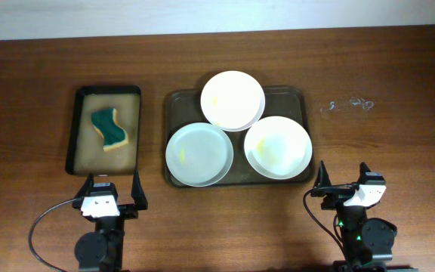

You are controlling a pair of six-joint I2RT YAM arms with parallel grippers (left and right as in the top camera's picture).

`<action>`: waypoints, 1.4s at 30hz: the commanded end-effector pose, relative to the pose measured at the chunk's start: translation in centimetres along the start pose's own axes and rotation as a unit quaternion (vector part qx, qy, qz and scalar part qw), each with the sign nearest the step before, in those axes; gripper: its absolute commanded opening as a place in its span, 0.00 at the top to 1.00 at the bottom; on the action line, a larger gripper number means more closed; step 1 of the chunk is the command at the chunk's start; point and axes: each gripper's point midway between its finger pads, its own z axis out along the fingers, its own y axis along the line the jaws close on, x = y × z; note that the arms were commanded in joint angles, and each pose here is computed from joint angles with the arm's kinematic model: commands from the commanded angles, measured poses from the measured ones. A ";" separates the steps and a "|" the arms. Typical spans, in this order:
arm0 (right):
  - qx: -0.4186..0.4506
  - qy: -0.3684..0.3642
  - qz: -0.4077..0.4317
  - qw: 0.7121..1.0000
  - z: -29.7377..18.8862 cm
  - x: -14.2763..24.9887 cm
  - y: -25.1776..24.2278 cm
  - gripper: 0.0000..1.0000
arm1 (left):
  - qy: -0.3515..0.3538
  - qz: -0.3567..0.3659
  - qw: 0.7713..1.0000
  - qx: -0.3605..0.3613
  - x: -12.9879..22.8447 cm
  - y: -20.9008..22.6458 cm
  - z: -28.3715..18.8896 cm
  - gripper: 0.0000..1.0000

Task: Clean dirty plates on tray and stack at the side

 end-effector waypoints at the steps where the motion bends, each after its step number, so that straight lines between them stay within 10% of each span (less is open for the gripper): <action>1: 0.002 0.002 0.000 1.000 0.0 0.3 -0.1 0.02 | -0.003 -0.005 1.000 -0.002 0.0 0.0 0.0 0.01; 36: 0.002 0.002 0.000 1.000 0.0 0.3 -0.1 0.02 | -0.011 -0.009 1.000 0.004 -0.3 -0.1 0.0 0.01; 39: 0.002 0.002 0.000 1.000 0.0 0.3 -0.1 0.01 | 0.015 -0.125 0.951 0.282 -1.0 -9.3 -2.8 0.01; 42: 0.002 0.002 0.000 1.000 0.0 0.3 -0.1 0.02 | -0.035 -0.134 0.912 0.387 -4.5 -12.1 -5.4 0.01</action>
